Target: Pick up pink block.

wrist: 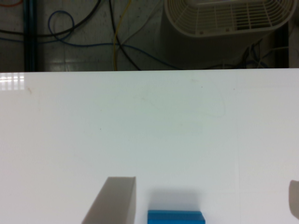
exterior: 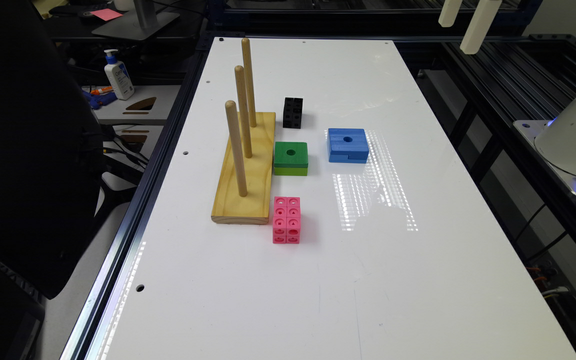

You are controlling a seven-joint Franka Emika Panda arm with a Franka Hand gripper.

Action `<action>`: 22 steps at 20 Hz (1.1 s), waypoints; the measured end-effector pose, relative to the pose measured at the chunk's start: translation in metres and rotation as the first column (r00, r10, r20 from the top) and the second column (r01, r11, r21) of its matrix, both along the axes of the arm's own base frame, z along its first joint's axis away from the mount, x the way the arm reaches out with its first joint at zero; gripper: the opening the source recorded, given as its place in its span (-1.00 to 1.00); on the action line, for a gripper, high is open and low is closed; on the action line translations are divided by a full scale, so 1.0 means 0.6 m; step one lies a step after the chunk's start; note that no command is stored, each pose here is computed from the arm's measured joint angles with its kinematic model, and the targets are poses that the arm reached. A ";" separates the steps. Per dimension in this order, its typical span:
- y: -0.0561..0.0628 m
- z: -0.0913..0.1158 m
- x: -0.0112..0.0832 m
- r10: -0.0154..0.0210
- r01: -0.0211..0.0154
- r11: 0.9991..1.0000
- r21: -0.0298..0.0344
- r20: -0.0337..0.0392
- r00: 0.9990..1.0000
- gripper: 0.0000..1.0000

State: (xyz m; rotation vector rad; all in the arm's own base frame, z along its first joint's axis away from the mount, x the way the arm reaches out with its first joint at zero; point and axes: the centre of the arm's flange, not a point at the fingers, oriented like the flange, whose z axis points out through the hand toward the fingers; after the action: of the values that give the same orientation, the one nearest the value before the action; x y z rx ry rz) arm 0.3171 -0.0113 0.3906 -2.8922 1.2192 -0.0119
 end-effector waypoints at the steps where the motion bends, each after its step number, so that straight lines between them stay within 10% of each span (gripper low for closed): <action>1: 0.000 0.000 0.000 0.000 0.000 1.000 0.000 0.000 1.000 1.00; 22: 0.038 0.001 0.001 0.026 -0.026 1.000 -0.001 0.003 1.000 1.00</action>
State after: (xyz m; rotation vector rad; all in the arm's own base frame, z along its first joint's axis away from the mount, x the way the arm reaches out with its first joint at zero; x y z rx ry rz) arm 0.3176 0.0114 0.3913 -2.9077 1.1809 -0.0168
